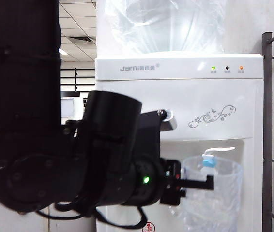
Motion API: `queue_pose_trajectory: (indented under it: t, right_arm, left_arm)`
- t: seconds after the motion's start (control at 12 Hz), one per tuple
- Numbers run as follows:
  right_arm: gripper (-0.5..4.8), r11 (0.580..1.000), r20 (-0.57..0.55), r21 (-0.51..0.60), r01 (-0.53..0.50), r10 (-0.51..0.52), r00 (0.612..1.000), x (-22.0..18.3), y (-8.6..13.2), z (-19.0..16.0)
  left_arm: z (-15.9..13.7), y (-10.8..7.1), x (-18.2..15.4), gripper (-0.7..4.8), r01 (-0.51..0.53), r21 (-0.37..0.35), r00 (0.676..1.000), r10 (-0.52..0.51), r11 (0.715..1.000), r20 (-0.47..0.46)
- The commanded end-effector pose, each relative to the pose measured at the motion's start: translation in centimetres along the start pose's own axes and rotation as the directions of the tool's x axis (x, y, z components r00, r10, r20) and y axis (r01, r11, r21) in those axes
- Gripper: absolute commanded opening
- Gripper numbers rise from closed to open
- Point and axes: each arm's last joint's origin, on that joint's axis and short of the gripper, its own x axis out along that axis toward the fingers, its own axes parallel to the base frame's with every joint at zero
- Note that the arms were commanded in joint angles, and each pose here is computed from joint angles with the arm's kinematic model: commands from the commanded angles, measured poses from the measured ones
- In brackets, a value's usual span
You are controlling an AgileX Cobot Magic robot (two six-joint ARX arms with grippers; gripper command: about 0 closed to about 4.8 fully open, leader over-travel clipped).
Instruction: Pick up the plastic mug from the left desk, go to the cold water outlet of the water dispenser, press the vertical switch to get some water, then put the mug back on the desk.
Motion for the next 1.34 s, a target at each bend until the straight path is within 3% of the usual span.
queue_pose_trajectory:
  t: [0.08,1.0,1.09,1.34]
  right_arm:
    - [-0.01,1.000,0.015,0.003,0.002,-0.002,1.000,-0.1,0.0,0.2]
    - [-0.01,1.000,0.029,0.006,0.017,-0.018,0.999,-0.4,-0.1,0.3]
    - [-0.01,1.000,0.034,0.007,0.017,-0.017,0.999,-0.5,-0.2,0.3]
    - [-0.01,1.000,0.040,0.009,0.020,-0.021,0.999,-0.7,-0.2,0.3]
  left_arm:
    - [0.5,-0.6,1.8,-0.06,0.001,-0.024,1.000,-0.001,1.000,-0.003]
    - [-1.4,-0.7,3.2,-0.05,-0.011,-0.050,0.999,0.009,0.999,-0.031]
    - [-1.5,-0.9,3.6,-0.05,-0.007,-0.100,1.000,0.005,0.995,-0.023]
    - [-1.6,-1.0,4.1,-0.05,-0.017,-0.094,0.998,0.012,0.995,-0.057]
